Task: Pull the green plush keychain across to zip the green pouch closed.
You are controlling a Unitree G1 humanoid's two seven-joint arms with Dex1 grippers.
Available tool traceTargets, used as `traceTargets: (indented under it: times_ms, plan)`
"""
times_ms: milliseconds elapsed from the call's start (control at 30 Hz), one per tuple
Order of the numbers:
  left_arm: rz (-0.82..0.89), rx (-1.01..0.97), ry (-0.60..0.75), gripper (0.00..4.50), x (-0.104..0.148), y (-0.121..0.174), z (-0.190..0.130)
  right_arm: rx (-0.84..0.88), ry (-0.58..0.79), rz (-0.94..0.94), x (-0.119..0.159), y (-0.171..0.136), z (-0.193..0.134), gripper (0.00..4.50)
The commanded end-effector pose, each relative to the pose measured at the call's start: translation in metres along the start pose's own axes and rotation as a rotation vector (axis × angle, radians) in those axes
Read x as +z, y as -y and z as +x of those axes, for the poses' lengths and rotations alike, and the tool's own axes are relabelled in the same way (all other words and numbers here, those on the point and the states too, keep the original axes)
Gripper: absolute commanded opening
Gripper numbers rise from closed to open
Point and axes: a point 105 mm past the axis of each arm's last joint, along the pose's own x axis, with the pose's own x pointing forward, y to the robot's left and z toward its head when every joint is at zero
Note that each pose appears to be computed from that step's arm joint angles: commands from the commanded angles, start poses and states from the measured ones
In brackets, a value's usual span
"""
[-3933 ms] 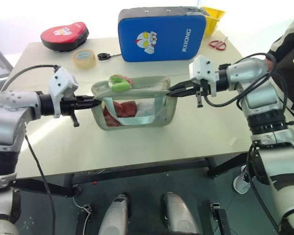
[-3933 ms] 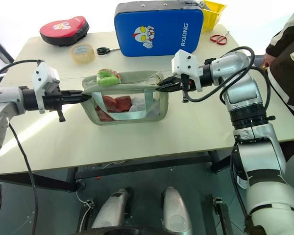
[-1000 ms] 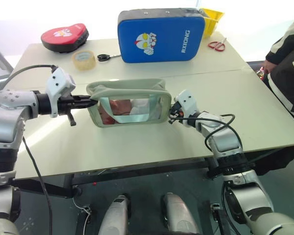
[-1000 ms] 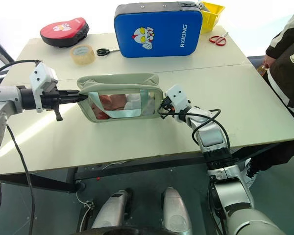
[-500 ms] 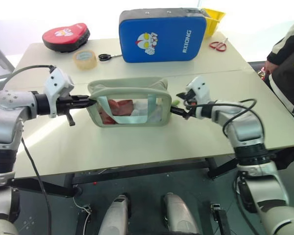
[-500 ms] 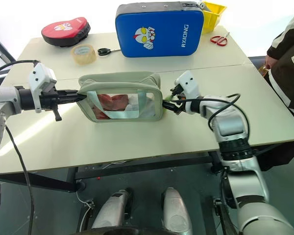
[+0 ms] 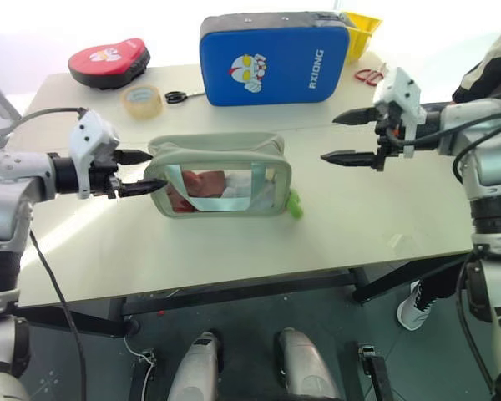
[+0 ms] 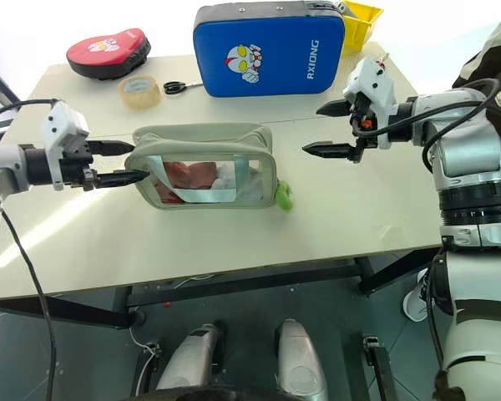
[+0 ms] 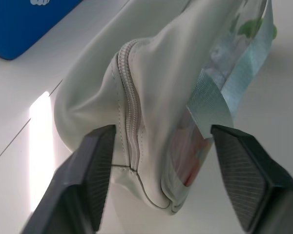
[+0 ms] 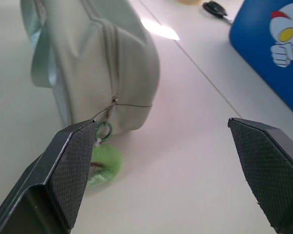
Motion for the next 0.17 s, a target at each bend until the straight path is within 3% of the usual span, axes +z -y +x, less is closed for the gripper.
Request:
traceTargets:
  times_ms: [33, 167]
  plan:
    - [0.043, 0.040, 0.078, 3.54, 0.036, -0.008, -0.028, 0.018, 0.064, -0.080, 0.030, -0.002, -0.008, 4.50]
    - [0.032, 0.128, 0.102, 3.54, 0.047, -0.025, -0.052, 0.042, 0.085, -0.079, 0.038, -0.008, -0.009, 4.50]
